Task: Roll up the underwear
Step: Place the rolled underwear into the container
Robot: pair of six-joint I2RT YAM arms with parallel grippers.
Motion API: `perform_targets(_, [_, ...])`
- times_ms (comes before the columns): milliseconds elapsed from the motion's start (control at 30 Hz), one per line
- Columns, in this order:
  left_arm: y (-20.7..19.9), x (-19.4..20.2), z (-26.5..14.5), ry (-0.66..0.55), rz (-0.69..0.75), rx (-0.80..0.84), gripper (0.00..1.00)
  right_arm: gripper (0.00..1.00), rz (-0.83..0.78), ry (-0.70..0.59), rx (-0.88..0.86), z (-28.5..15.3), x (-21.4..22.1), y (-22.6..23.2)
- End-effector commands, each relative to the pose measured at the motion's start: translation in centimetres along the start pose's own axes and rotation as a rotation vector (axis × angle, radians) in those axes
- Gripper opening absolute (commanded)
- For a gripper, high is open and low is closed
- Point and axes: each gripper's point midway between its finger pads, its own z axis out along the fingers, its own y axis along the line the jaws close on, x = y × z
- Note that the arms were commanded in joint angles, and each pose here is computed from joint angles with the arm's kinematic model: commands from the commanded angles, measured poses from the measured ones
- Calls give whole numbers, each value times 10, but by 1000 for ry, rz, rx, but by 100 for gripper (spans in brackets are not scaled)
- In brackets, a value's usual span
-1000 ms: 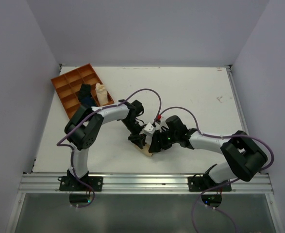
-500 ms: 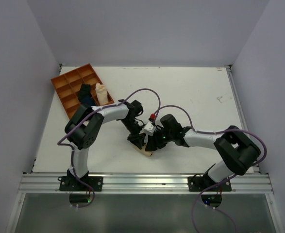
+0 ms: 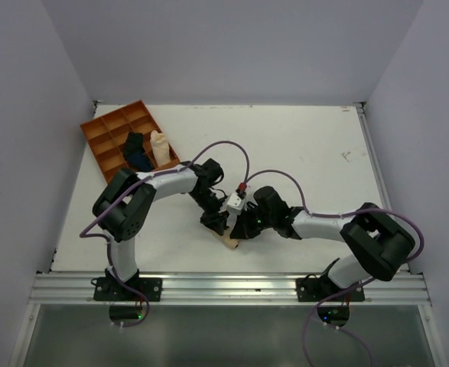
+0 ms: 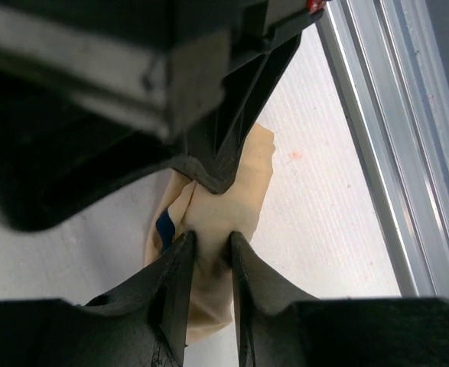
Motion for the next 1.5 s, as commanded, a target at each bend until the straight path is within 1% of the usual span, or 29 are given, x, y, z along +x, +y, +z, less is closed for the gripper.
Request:
perform_targets(0, [15,3,-7,-8,25,-117,32,0,56,76,129,-4,42,-29])
perform_targets(67, [14,0,-12,-25,36,-140,33,0,55,52,124,-6,37,-26])
perform_targets(267, [2,5,-24,-50,-19,-168,34,0,67,2,144,-16,29,-24])
perform_targets(300, [3,-1,-31,-67,2,-192,34,0,68,0,149,-17,30,-25])
perform_targets(333, [1,-1,-34,-97,-24,-195,35,0,69,-3,150,-17,30,-24])
perform_targets(400, [2,-14,-46,-144,18,-233,35,0,73,-14,148,-19,29,-23])
perform_targets(433, [2,-16,-51,-188,-13,-241,35,0,76,-19,146,-20,28,-23])
perform_targets(500, [6,-30,-66,-248,26,-292,34,0,74,-34,137,-23,27,-21])
perform_targets(567, [15,-30,-82,-289,-65,-371,34,0,67,-50,130,-26,25,-18])
perform_targets(600, [23,-43,-98,-337,-94,-441,34,0,54,-69,124,-29,19,-15])
perform_targets(633, [37,-39,-114,-332,-145,-546,34,0,46,-82,120,-32,16,-13])
perform_targets(700, [46,-60,-149,-415,-189,-686,35,0,12,-127,101,-38,5,-4])
perform_targets(733, [53,-62,-166,-431,-218,-779,36,0,5,-140,100,-41,2,-3])
perform_targets(767, [47,-77,-187,-476,-201,-853,36,0,1,-153,106,-42,0,-3])
perform_targets(833, [45,-90,-215,-561,-233,-981,36,0,-15,-177,98,-46,-4,1])
perform_targets(867, [31,-108,-234,-631,-180,-1027,38,0,-17,-183,103,-47,-5,0])
perform_targets(967, [2,-145,-262,-823,-102,-1058,39,0,-30,-192,111,-48,-6,0])
perform_targets(1000, [-4,-150,-264,-869,-136,-1040,39,0,-32,-198,122,-48,-7,-2])
perform_targets(1067, [-16,-163,-267,-909,-128,-993,33,0,-44,-208,114,-47,-8,0])
perform_targets(1133, [-29,-176,-265,-939,-119,-917,23,0,-50,-256,115,-50,-21,3])
perform_targets(1200, [-36,-181,-266,-952,-128,-893,24,0,-59,-286,122,-53,-32,7])
perform_targets(1233, [-33,-184,-281,-968,-155,-955,25,0,-67,-327,127,-57,-50,14])
perform_targets(1267, [-25,-170,-282,-946,-260,-1003,23,0,-76,-349,125,-61,-59,19])
perform_targets(1300, [-17,-161,-291,-938,-330,-1076,17,0,-96,-370,130,-64,-68,22])
perform_targets(1333, [-5,-141,-311,-922,-427,-1230,13,0,-111,-408,141,-69,-81,26])
perform_targets(1367, [1,-124,-317,-889,-512,-1307,11,0,-137,-456,130,-77,-101,38])
perform_targets(1400, [5,-110,-326,-888,-580,-1384,8,0,-168,-473,146,-79,-110,39])
perform_targets(1433, [9,-87,-345,-880,-659,-1530,6,0,-187,-516,146,-87,-130,49])
perform_targets(1467, [10,-72,-349,-857,-713,-1592,6,0,-191,-540,180,-90,-140,48])
